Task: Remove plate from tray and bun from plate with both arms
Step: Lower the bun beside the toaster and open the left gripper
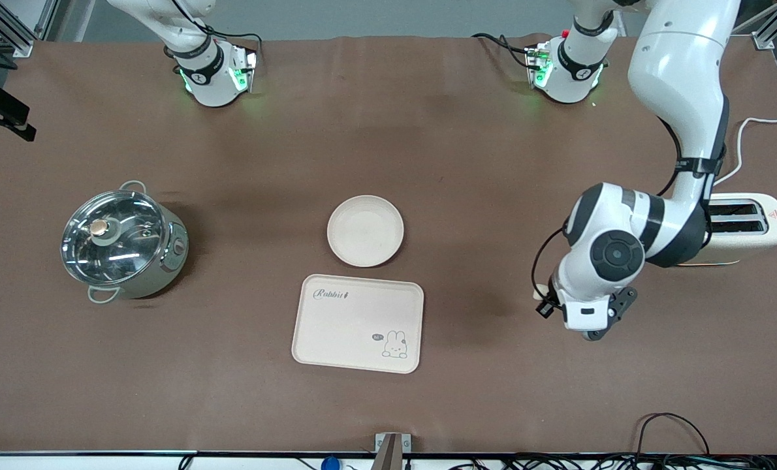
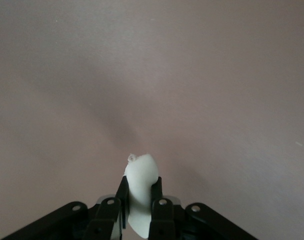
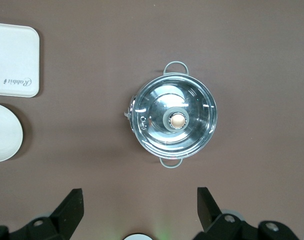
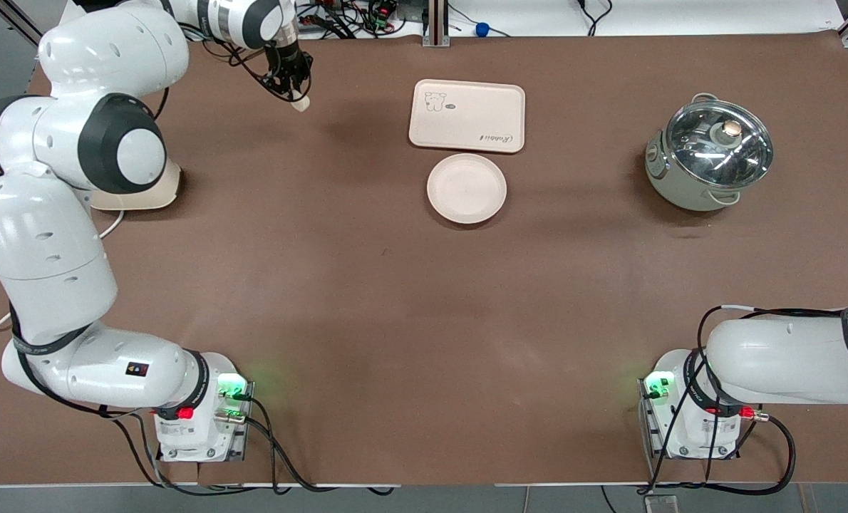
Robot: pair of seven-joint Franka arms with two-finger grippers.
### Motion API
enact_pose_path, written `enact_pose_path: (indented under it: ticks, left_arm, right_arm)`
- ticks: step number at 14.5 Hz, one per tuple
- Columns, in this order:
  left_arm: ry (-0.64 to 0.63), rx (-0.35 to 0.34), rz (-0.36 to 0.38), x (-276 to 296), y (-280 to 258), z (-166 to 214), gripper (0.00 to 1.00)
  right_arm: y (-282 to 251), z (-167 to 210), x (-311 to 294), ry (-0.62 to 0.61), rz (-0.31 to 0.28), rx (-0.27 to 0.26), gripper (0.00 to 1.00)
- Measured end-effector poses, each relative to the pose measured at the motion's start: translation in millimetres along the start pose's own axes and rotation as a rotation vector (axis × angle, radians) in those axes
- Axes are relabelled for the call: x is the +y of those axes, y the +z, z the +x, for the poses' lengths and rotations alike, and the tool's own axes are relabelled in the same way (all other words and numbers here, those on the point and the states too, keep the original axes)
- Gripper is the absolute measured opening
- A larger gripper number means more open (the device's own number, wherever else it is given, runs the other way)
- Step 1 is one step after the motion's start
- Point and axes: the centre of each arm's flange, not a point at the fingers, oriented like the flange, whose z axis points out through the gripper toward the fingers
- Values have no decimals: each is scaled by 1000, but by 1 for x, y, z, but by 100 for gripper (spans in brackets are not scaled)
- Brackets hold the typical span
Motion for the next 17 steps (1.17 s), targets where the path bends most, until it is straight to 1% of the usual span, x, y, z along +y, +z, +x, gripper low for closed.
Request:
enact_pose_path:
  ticks: [3,5,7,8,13,15,17]
  left_arm:
    - [-25,-27,12,-12,50,26,19]
    - [-39,-40,10,-21,78,42,23]
    - [-40,-44,3,-25,92,48,39]
    - [-39,-45,2,-24,93,48,50]
    - [-38,-32,-24,-20,78,48,98]
    - [-40,-8,-54,-18,52,52,100]
    - [-21,20,-85,-18,15,54,100]
  right_arm:
    - [23,12,3,4,-1,25,100]
    - [41,18,2,2,-1,19,100]
    - [44,18,4,5,-1,15,100]
    - [43,17,5,7,-1,16,100]
    - [43,15,19,34,1,12,100]
    - [43,15,22,41,10,11,100]
    - [46,14,24,50,39,5,100]
